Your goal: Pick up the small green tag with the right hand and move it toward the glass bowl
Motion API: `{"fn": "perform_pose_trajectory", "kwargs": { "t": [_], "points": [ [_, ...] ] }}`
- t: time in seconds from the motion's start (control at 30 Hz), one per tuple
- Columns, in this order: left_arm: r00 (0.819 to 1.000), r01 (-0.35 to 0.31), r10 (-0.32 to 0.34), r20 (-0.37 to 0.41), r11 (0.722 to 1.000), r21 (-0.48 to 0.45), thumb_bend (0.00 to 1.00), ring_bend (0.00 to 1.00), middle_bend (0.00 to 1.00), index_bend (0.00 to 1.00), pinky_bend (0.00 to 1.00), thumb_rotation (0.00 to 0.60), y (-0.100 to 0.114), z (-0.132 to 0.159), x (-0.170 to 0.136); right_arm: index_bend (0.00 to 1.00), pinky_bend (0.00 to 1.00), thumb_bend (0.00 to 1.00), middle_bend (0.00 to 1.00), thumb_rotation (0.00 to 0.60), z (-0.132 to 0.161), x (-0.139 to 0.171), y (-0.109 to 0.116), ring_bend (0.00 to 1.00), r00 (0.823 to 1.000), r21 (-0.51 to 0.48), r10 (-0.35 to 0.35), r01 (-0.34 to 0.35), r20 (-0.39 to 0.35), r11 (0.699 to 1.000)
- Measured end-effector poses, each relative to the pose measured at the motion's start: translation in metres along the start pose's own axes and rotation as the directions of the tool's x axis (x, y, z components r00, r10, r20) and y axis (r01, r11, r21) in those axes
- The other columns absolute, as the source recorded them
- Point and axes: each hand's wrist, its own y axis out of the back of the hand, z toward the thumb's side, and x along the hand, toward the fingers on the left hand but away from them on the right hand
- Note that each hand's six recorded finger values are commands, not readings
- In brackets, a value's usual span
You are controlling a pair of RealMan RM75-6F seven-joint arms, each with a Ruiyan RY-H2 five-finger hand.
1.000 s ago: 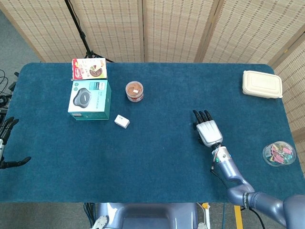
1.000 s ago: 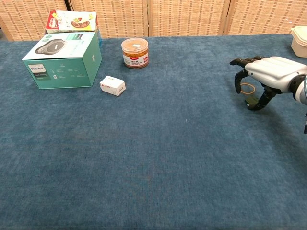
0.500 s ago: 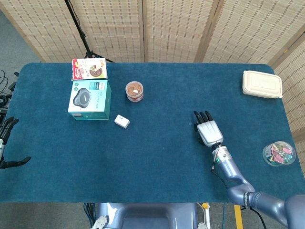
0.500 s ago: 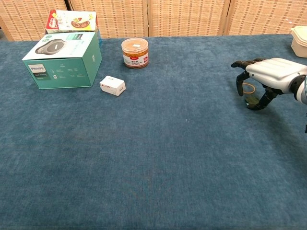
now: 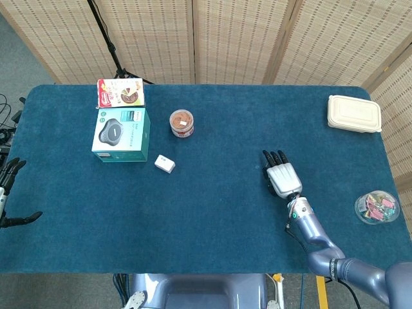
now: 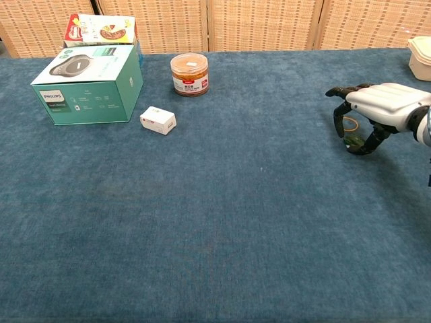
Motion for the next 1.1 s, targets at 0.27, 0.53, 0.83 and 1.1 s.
{"fn": "perform_pose_trajectory", "kwargs": {
  "t": [0.27, 0.53, 0.83, 1.1],
  "points": [
    [1.0, 0.0, 0.0, 0.0, 1.0, -0.001, 0.0, 0.0, 0.0, 0.0, 0.0, 0.6, 0.0002, -0.0003, -0.0002, 0.51, 0.0, 0.62, 0.0, 0.6, -0.0004, -0.0003, -0.0001, 0.0, 1.0, 0.001, 0.003, -0.003, 0.005, 1.0],
    [1.0, 0.0, 0.0, -0.001, 1.0, -0.001, 0.0, 0.0, 0.0, 0.0, 0.0, 0.6, 0.0001, -0.0001, -0.0002, 0.56, 0.0, 0.7, 0.0, 0.6, -0.001, -0.0012, -0.0016, 0.0, 1.0, 0.002, 0.01, -0.01, 0.013, 1.0],
    [1.0, 0.002, -0.002, -0.001, 1.0, -0.001, 0.0, 0.0, 0.0, 0.0, 0.0, 0.6, -0.0001, -0.0002, -0.0003, 0.57, 0.0, 0.75, 0.0, 0.6, -0.0024, -0.003, -0.0032, 0.0, 0.999, 0.004, 0.018, -0.018, 0.029, 1.0],
    [1.0, 0.003, -0.003, -0.003, 1.0, -0.003, 0.0, 0.0, 0.0, 0.0, 0.0, 0.6, 0.0, -0.0006, -0.0003, 0.57, 0.0, 0.79, 0.0, 0.6, -0.0017, -0.002, 0.0003, 0.0, 0.999, -0.003, 0.016, -0.016, 0.03, 1.0]
  ]
}}
